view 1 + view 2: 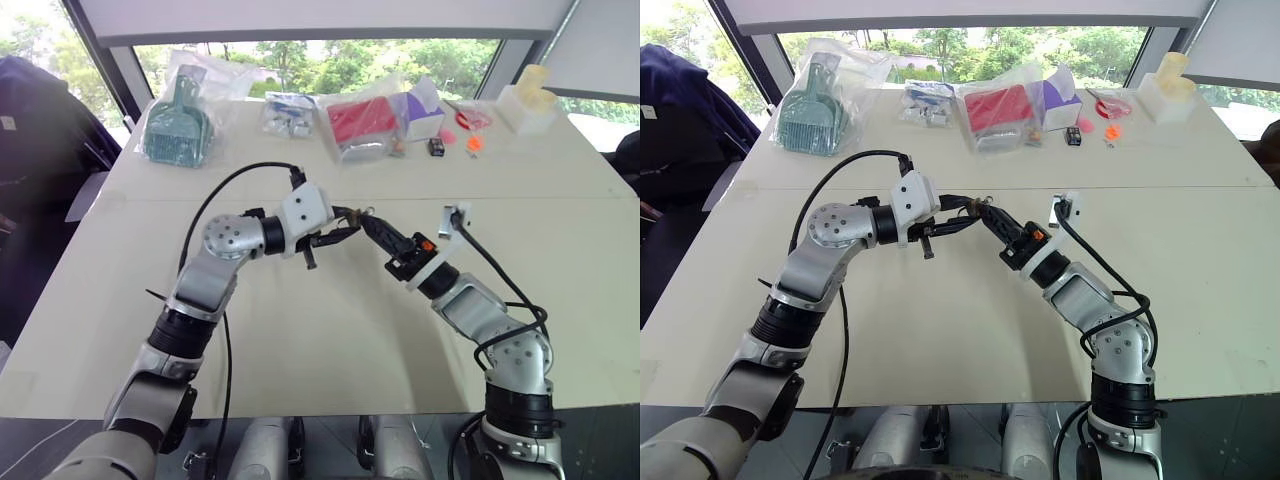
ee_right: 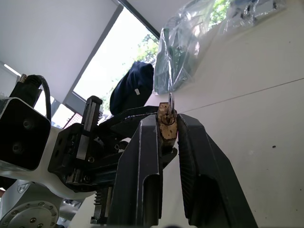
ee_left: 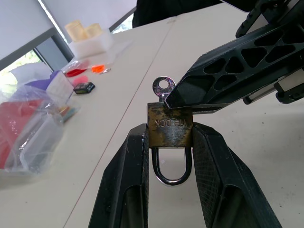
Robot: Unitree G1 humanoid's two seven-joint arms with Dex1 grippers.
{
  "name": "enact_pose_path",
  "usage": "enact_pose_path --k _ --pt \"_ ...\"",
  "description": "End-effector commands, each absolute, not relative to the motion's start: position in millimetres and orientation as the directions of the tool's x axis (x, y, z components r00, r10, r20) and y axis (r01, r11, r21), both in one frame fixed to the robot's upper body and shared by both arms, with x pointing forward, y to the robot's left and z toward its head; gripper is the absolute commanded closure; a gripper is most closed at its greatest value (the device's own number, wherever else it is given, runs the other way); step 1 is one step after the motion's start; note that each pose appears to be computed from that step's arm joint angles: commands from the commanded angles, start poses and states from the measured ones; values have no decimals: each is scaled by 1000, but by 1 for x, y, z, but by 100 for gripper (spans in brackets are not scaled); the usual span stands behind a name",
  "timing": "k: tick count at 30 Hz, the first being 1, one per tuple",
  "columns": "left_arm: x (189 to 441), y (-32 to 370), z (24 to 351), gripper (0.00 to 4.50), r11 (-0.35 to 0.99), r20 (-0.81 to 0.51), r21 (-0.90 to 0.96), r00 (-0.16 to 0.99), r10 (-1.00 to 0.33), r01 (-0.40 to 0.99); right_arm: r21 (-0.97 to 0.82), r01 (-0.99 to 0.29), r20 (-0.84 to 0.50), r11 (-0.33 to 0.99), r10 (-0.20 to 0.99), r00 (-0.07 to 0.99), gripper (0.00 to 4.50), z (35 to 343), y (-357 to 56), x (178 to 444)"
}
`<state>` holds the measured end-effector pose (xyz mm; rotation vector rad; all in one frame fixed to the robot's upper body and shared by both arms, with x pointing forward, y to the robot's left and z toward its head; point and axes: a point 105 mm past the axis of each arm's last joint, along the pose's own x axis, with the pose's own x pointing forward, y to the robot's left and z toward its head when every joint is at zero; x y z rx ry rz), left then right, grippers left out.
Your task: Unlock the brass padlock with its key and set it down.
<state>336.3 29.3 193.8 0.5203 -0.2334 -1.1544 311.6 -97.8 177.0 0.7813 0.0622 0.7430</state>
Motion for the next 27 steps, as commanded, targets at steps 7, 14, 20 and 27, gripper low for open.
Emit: enact_pose_path --k 7,14,20,27 --pt "327 25 204 376 284 -50 531 365 -930 798 659 -584 245 473 599 762 126 183 -101 313" --pt "326 25 204 376 285 -47 531 363 -930 798 668 -579 264 467 579 771 126 185 -103 316" --pt "325 25 205 376 284 -46 532 362 -931 797 673 -584 285 454 569 771 358 189 -103 315" --pt "325 23 213 376 280 -17 625 371 -929 729 679 -584 274 445 585 764 447 188 -98 314"
